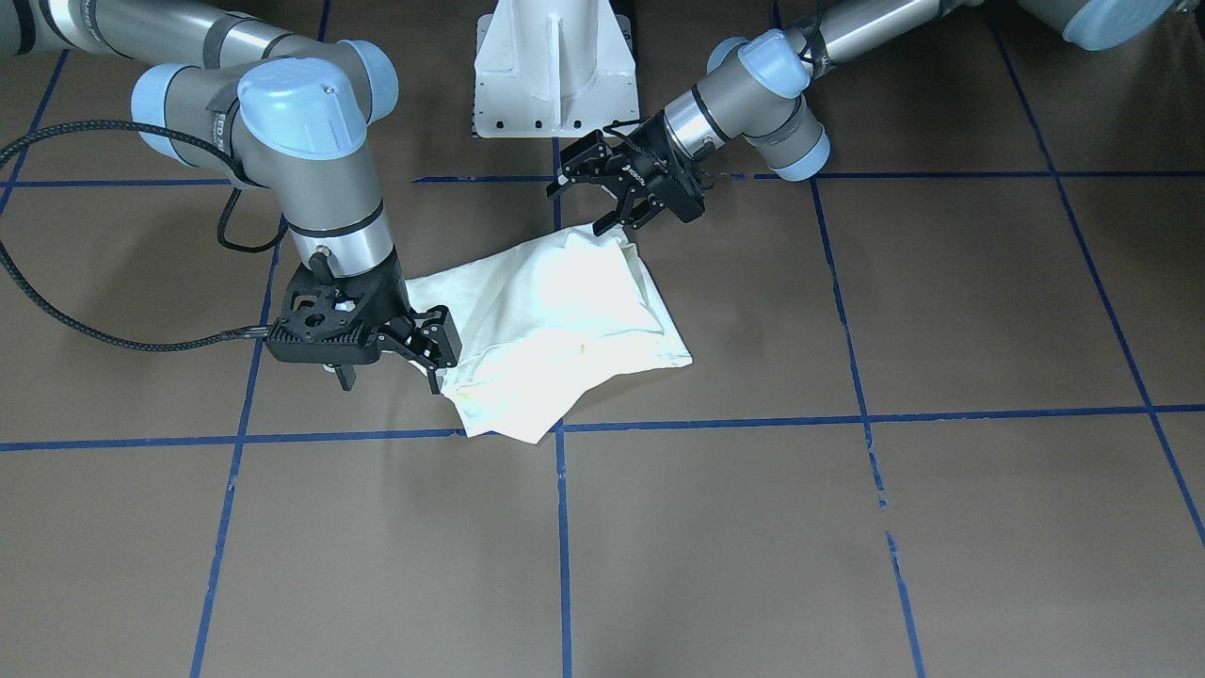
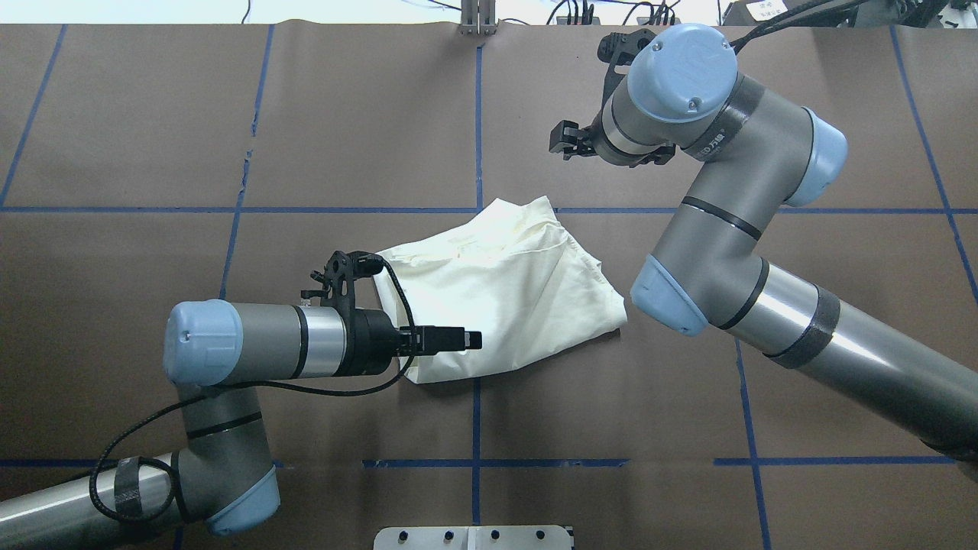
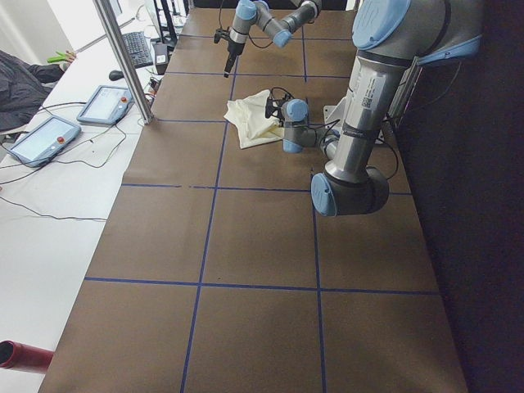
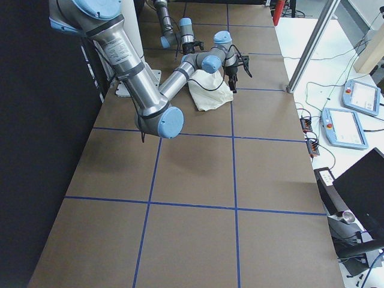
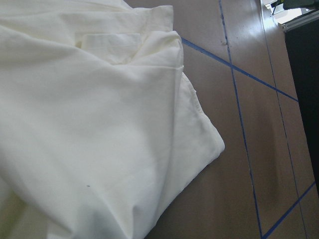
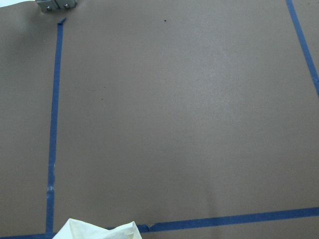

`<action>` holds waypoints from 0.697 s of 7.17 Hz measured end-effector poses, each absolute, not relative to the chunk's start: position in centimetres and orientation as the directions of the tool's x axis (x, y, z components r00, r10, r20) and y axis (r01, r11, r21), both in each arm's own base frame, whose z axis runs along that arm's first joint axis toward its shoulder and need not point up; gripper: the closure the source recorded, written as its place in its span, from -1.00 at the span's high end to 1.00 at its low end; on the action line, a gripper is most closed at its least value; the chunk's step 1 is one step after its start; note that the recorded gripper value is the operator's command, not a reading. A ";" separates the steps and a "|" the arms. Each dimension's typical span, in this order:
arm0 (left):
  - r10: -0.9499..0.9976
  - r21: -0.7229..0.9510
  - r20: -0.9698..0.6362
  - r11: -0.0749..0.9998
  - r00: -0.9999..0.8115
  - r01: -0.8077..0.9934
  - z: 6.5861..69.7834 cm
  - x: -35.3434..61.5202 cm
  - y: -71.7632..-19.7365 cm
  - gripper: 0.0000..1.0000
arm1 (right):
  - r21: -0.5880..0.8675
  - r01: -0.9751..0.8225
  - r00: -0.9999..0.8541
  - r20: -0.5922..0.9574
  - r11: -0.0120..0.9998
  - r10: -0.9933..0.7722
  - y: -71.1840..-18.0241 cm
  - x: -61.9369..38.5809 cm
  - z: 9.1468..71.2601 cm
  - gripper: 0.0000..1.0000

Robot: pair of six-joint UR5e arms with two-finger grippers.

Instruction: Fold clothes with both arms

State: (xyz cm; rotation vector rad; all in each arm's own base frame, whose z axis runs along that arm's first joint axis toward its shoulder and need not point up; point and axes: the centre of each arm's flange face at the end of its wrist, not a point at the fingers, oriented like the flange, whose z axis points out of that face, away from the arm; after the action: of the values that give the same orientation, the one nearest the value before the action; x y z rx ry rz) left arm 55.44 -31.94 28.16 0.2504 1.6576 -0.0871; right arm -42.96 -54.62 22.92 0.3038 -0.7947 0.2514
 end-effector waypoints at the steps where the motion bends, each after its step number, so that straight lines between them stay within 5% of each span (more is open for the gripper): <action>1: 0.106 0.086 -0.991 0.972 -0.081 0.219 29.4 56.1 -31.7 1.00 | 0.172 -0.333 0.675 0.730 0.927 0.107 -54.6 -42.9 22.9 1.00; 5: 0.102 0.082 -0.991 0.972 -0.081 0.220 30.7 56.3 -31.5 1.00 | 0.172 -0.333 0.675 0.730 0.927 0.107 -54.7 -42.9 22.9 1.00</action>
State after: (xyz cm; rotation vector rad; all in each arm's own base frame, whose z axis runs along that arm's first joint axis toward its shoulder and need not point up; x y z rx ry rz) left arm 56.30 -31.49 30.74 0.2472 1.6551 -0.0993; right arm -42.92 -54.65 22.92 0.3039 -0.7947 0.2519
